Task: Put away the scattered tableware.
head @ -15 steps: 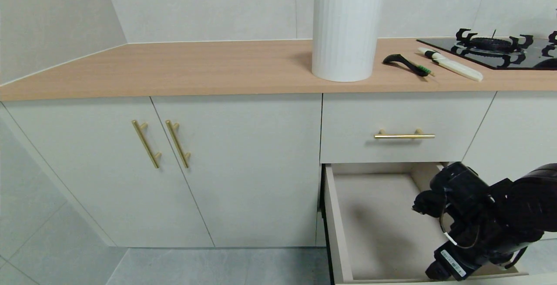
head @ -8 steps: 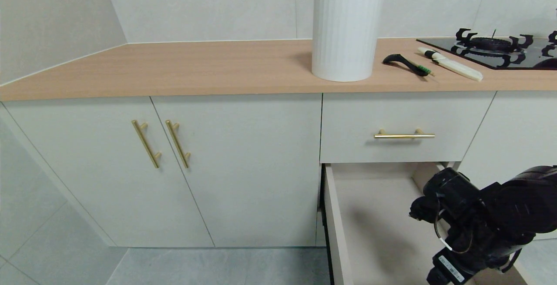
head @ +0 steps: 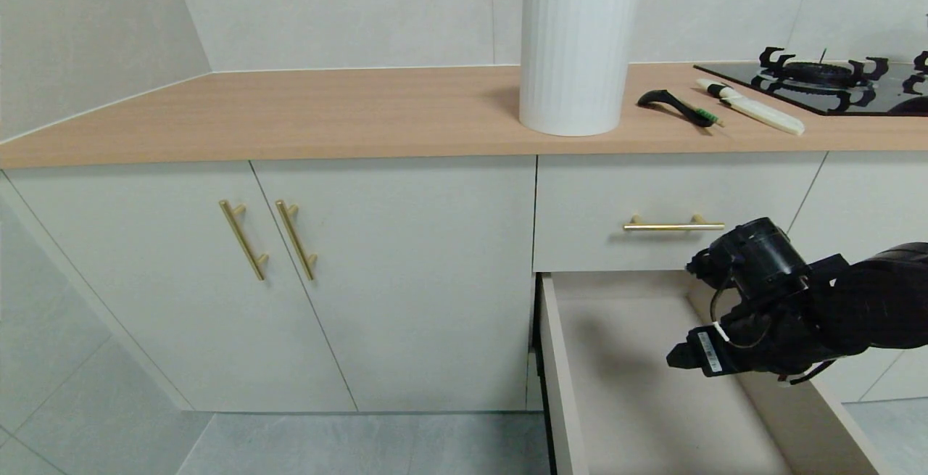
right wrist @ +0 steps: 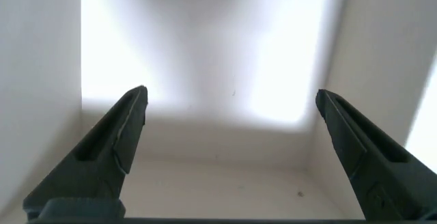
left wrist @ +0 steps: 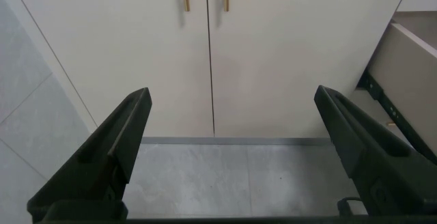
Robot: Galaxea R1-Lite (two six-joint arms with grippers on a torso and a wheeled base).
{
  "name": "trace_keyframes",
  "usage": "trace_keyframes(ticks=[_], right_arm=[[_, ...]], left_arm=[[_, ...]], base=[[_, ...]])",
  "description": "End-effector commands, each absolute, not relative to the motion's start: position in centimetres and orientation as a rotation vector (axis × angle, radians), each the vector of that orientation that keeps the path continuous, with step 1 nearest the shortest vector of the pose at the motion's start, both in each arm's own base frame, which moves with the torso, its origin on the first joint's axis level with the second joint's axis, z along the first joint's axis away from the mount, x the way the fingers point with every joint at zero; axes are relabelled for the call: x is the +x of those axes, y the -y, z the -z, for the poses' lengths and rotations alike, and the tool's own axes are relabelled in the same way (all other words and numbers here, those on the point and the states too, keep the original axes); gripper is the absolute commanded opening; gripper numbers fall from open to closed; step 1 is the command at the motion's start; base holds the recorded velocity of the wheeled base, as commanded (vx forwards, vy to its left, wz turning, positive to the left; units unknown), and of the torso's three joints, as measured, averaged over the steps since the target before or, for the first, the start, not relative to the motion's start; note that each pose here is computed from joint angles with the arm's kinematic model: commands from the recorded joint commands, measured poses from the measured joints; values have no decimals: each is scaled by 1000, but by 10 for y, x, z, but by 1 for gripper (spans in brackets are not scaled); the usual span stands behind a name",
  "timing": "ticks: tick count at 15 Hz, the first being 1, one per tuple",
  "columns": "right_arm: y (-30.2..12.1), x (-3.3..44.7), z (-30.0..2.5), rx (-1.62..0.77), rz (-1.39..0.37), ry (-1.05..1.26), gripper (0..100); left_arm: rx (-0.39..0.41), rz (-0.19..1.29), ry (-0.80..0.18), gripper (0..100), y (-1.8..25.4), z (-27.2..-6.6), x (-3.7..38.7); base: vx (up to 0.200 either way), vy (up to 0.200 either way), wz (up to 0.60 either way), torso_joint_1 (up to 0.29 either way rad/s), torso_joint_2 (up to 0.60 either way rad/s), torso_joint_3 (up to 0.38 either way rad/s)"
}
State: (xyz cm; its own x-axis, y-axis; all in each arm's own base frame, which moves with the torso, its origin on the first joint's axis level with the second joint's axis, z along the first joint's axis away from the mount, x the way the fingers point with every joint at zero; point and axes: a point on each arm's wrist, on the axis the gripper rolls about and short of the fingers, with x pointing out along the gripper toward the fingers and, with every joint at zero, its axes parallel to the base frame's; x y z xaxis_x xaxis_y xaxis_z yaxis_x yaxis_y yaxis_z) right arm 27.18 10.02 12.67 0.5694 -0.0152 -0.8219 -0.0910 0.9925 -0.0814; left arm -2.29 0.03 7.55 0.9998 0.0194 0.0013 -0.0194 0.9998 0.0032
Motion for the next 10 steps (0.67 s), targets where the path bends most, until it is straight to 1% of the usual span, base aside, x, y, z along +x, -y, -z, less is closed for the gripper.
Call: trace_keyframes(ticks=[1, 6, 10], right_arm=[[-98, 270, -139, -98, -45, -906, 100], [-97, 272, -147, -99, 6, -822, 100], [-95, 266, -156, -93, 5, -794, 100]], left_arm=[[3, -20, 0, 100, 0, -75, -23], [3, -20, 0, 100, 0, -75, -23], [3, -20, -2, 100, 0, -75, -23]], base=[[0, 0, 0, 0, 0, 0], [0, 0, 0, 0, 0, 0], [0, 0, 0, 0, 0, 0]])
